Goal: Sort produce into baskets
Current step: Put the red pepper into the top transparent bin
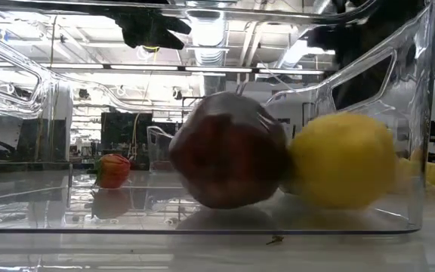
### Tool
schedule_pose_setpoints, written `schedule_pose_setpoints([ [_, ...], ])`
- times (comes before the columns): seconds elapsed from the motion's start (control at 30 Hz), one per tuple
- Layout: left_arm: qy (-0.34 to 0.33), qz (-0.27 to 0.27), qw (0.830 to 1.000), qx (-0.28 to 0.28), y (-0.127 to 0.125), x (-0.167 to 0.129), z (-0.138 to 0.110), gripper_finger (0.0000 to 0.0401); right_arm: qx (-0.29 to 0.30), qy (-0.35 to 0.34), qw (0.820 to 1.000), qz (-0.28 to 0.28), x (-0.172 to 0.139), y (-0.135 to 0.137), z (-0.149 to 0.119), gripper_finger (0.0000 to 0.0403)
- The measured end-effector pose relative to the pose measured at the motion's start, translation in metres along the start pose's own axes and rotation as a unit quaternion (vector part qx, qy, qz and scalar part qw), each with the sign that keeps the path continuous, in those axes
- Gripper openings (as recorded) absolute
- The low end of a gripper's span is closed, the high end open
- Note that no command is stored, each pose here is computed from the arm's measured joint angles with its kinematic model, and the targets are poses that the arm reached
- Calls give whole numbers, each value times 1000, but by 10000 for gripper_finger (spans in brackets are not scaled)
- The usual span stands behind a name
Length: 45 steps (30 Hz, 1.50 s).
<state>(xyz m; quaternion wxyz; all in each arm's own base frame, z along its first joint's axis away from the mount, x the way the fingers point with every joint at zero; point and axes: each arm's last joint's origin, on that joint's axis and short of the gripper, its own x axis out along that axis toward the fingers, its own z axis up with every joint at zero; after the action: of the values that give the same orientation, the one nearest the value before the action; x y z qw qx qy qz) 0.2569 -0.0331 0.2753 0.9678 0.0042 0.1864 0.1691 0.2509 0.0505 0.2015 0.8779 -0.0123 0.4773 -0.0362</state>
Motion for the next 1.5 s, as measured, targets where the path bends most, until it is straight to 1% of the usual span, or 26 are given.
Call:
schedule_pose_setpoints([
  [0.1,0,0,1000,2,0,0,0,304,9,17,1000,-9,18,-7,-16,297],
  [0.17,0,1,1000,2,0,0,0,304,12,7,1000,-13,25,-13,-19,297],
  [0.3,1,1,1000,2,0,0,0,304,16,-15,1000,-21,33,-19,-27,297],
  [0.47,2,2,1000,7,1,0,0,304,20,-15,999,-25,41,-23,-41,296],
  [0.57,2,3,1000,9,1,0,0,304,21,-29,999,-28,44,-24,-46,289],
  [0.63,2,3,1000,8,1,0,0,304,22,-23,999,-31,46,-25,-51,278],
  [0.73,2,3,1000,6,1,0,0,304,30,-15,999,-34,48,-26,-54,251],
  [0.93,2,4,1000,7,1,0,0,304,31,-14,999,-34,47,-26,-54,168],
  [1.0,2,5,1000,7,1,0,0,304,31,-15,999,-32,45,-25,-48,148],
  [1.03,2,6,1000,7,1,0,0,304,30,-17,999,-30,43,-24,-43,146],
  [1.1,2,6,1000,7,1,0,0,304,25,-21,999,-24,36,-20,-29,146],
  [1.17,2,6,1000,7,1,0,0,304,11,-22,999,-21,26,-12,-13,154],
  [1.23,2,6,1000,10,1,0,0,304,-16,-30,998,-44,15,-7,2,172],
  [1.3,0,8,1000,10,1,0,0,304,-37,-48,995,-84,5,-9,16,185],
  [1.4,-3,9,1000,7,2,1,1,304,-58,-83,988,-114,-2,-20,36,189],
  [1.5,-9,8,1000,0,1,1,2,304,-68,-120,981,-139,-1,-41,49,183],
])
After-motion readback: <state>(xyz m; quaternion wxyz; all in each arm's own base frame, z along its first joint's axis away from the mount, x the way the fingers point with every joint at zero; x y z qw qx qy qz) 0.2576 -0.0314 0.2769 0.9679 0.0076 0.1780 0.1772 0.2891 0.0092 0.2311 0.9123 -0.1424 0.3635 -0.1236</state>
